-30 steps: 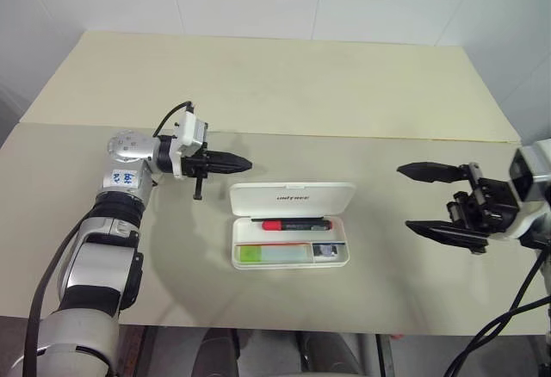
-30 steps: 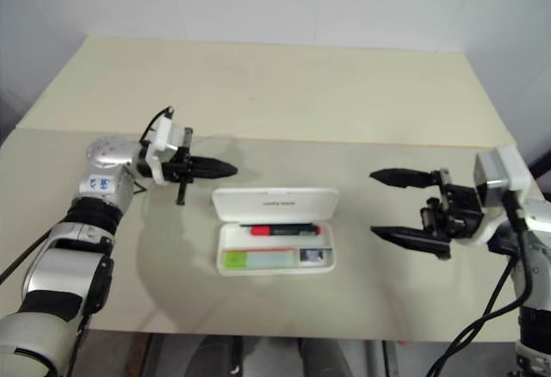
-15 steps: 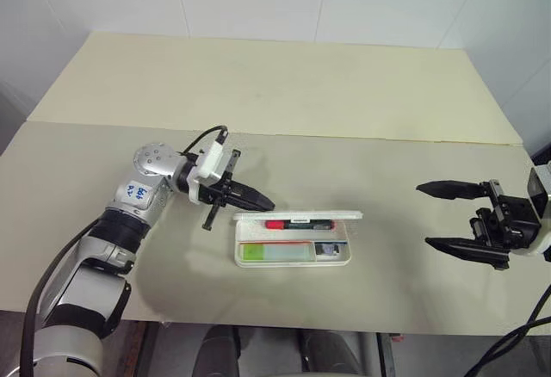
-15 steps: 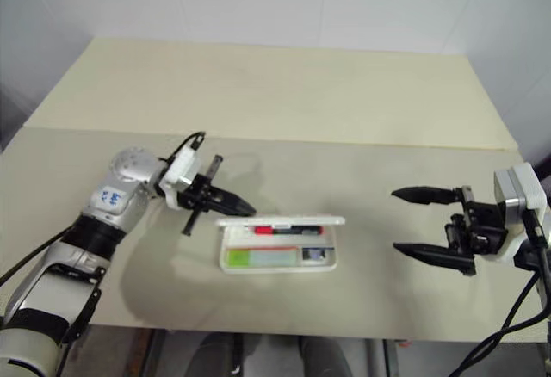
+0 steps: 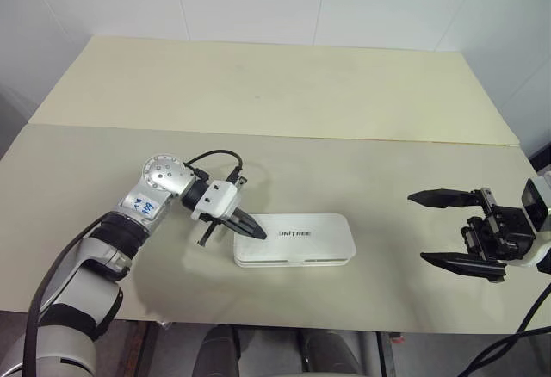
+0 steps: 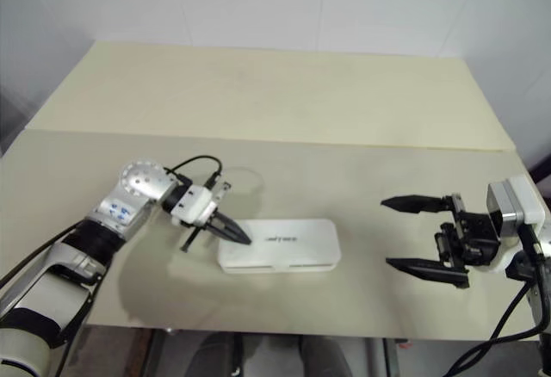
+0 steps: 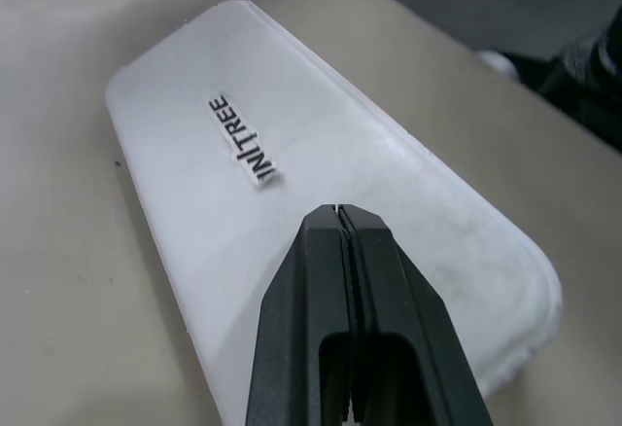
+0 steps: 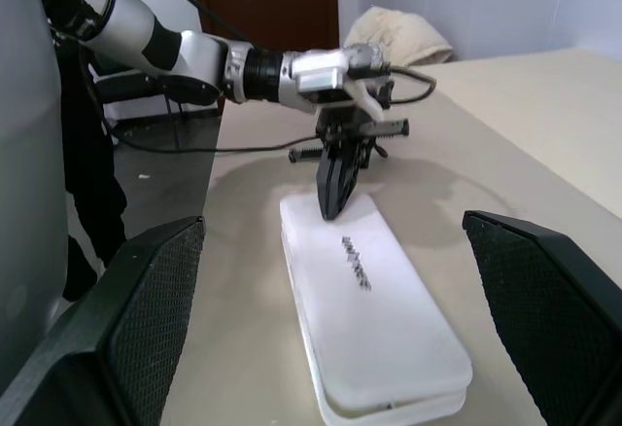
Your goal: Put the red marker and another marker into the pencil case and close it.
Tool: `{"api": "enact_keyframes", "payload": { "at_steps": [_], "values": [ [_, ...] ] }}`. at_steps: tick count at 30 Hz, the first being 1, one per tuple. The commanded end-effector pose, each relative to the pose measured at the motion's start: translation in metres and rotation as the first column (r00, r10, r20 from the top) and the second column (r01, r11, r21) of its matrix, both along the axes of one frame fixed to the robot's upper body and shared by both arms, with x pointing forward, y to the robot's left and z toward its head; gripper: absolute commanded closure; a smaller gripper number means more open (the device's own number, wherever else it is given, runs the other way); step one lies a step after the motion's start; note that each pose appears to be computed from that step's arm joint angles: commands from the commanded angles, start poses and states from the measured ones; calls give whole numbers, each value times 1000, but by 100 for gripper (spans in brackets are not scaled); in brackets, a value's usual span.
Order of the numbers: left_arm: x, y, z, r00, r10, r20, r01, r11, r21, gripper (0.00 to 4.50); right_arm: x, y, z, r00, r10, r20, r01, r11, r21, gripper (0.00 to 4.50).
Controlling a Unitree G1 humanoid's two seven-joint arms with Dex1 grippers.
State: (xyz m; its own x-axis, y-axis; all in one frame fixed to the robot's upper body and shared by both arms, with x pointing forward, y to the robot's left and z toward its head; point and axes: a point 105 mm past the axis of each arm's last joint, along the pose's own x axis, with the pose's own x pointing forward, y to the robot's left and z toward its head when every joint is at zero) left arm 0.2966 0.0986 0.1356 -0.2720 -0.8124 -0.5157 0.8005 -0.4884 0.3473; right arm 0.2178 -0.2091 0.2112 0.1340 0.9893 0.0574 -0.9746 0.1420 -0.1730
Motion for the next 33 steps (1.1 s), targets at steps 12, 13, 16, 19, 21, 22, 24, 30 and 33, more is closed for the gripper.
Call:
{"api": "enact_keyframes", "payload": {
  "at_steps": [12, 13, 16, 19, 21, 22, 24, 30, 33],
  "values": [
    [-7, 12, -22, 971, -223, 85, 197, 950, 242, 449, 7, -4, 6, 999, 25, 29, -25, 999, -29, 0],
    [-6, 14, -23, 968, -234, 93, 204, 944, 259, 449, 9, -4, 6, 999, 21, 29, -20, 999, -30, 0],
    [-5, 16, -26, 955, -270, 119, 226, 929, 294, 449, 12, -4, 5, 1000, 12, 26, -11, 999, -36, 0],
    [-2, 13, -22, 945, -287, 157, 236, 931, 278, 449, 14, -5, 4, 1000, 7, 27, -6, 999, -36, 0],
    [3, 8, -14, 948, -260, 184, 215, 948, 235, 449, 15, -6, 4, 1000, 4, 28, -3, 999, -36, 0],
    [6, 5, -9, 951, -238, 195, 199, 959, 201, 449, 16, -6, 4, 1000, 3, 29, -2, 999, -35, 0],
    [11, -1, 6, 970, -163, 183, 151, 985, 79, 449, 16, -6, 4, 1000, 3, 29, -2, 999, -35, 0],
    [28, -1, 50, 987, 140, 82, -108, 944, -312, 449, 18, -9, 3, 1000, -4, 15, 5, 999, -38, 0],
    [18, 19, 57, 986, 167, -16, -161, 911, -380, 411, 21, -10, 4, 1000, -9, 2, 9, 999, -41, 0]
  ]
}}
